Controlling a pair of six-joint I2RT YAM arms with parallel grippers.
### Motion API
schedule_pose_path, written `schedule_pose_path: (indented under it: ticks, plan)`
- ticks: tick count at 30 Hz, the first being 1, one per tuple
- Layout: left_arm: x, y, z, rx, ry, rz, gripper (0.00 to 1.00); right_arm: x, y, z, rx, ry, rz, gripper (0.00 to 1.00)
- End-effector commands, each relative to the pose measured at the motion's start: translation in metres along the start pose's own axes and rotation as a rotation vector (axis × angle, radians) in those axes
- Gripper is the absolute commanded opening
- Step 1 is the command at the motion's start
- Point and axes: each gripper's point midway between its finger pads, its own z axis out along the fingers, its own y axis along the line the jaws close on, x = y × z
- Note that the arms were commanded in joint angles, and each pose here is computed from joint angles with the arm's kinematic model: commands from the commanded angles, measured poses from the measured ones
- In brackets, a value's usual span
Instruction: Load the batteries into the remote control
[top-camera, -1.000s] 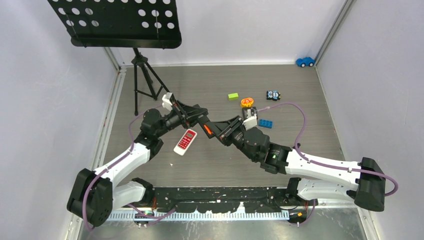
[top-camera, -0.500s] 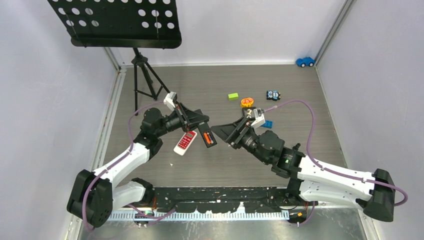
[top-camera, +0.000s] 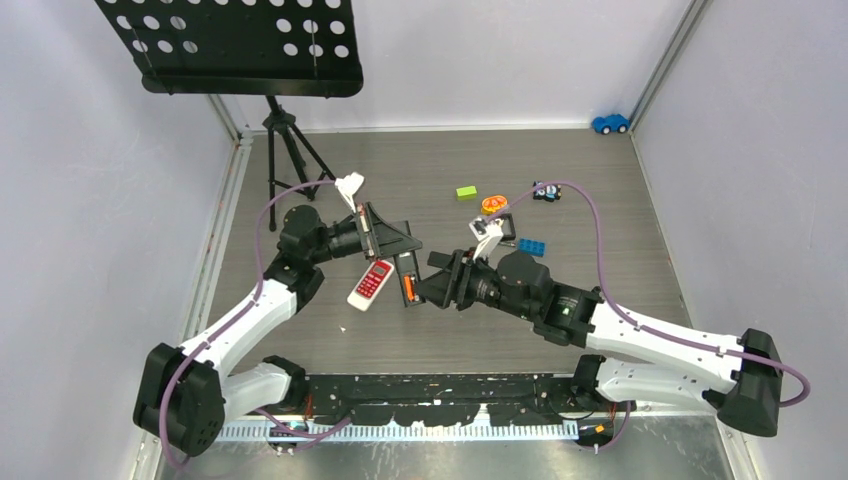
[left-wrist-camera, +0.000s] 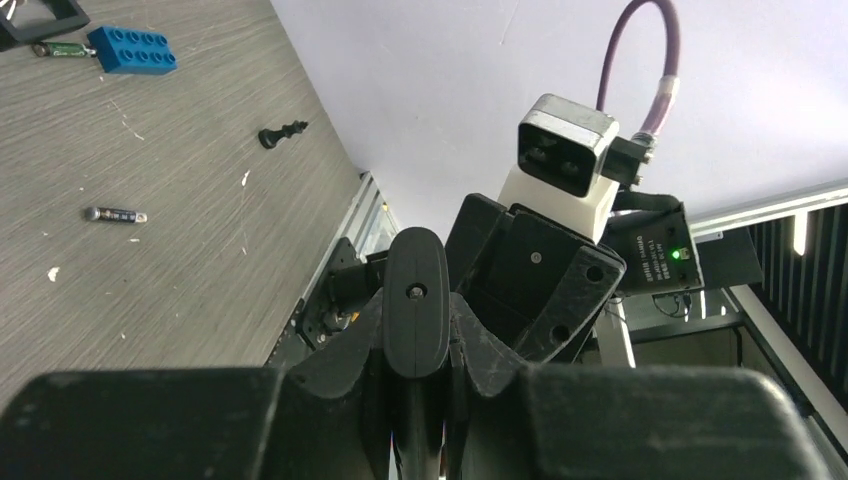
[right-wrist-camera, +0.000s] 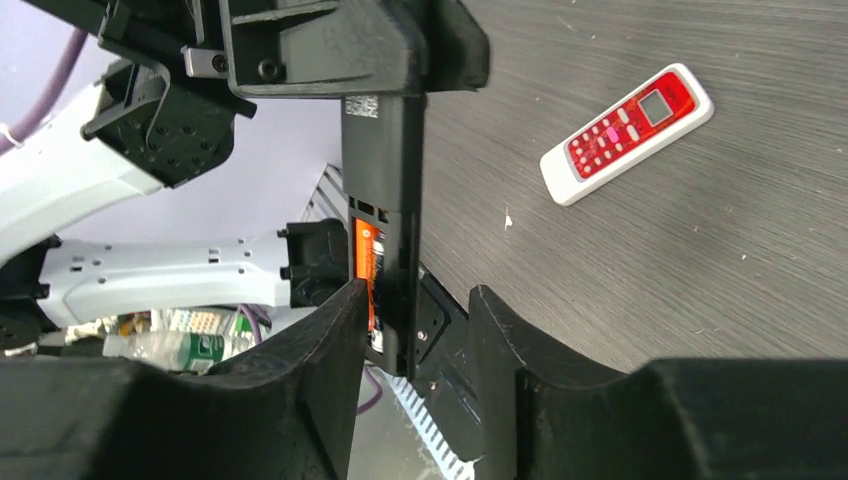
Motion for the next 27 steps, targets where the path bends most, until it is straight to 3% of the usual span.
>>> schedule_pose_path:
  ticks: [1, 7, 9, 12, 15, 20, 24, 26, 27]
  plan:
    - [-0.002, -0.02, -0.003, 0.054, 0.019, 0.084, 0.0, -0.003, 0.023, 0.006, -0.063, 0.054, -0.07, 0.44]
    - [0.0, -0.021, -0.004, 0.059, 0.02, 0.083, 0.0, -0.007, -0.007, 0.016, 0.103, 0.018, -0.048, 0.21]
    - [0.0, -0.02, -0.004, 0.056, 0.017, 0.08, 0.0, -0.006, -0.011, 0.017, 0.122, 0.024, -0.046, 0.21]
    - [-0.001, -0.017, -0.005, 0.041, 0.002, 0.078, 0.0, -0.006, -0.004, 0.017, 0.102, 0.035, -0.041, 0.51]
    - [-0.003, 0.001, -0.008, -0.037, -0.022, 0.074, 0.0, -0.012, 0.0, 0.013, 0.087, 0.024, -0.048, 0.67]
    - [-0.013, 0.056, -0.025, -0.288, -0.116, 0.054, 0.0, -0.028, -0.018, 0.0, 0.157, -0.001, -0.098, 0.71]
    - [-0.019, 0.092, -0.044, -0.441, -0.19, 0.035, 0.0, -0.036, -0.062, -0.006, 0.317, 0.048, -0.206, 0.72]
    - [-0.022, 0.1, -0.051, -0.473, -0.226, 0.045, 0.0, -0.045, -0.095, -0.008, 0.436, 0.079, -0.26, 0.85]
    - [-0.024, 0.104, -0.055, -0.493, -0.246, 0.047, 0.0, -0.05, -0.111, -0.007, 0.496, 0.099, -0.276, 0.87]
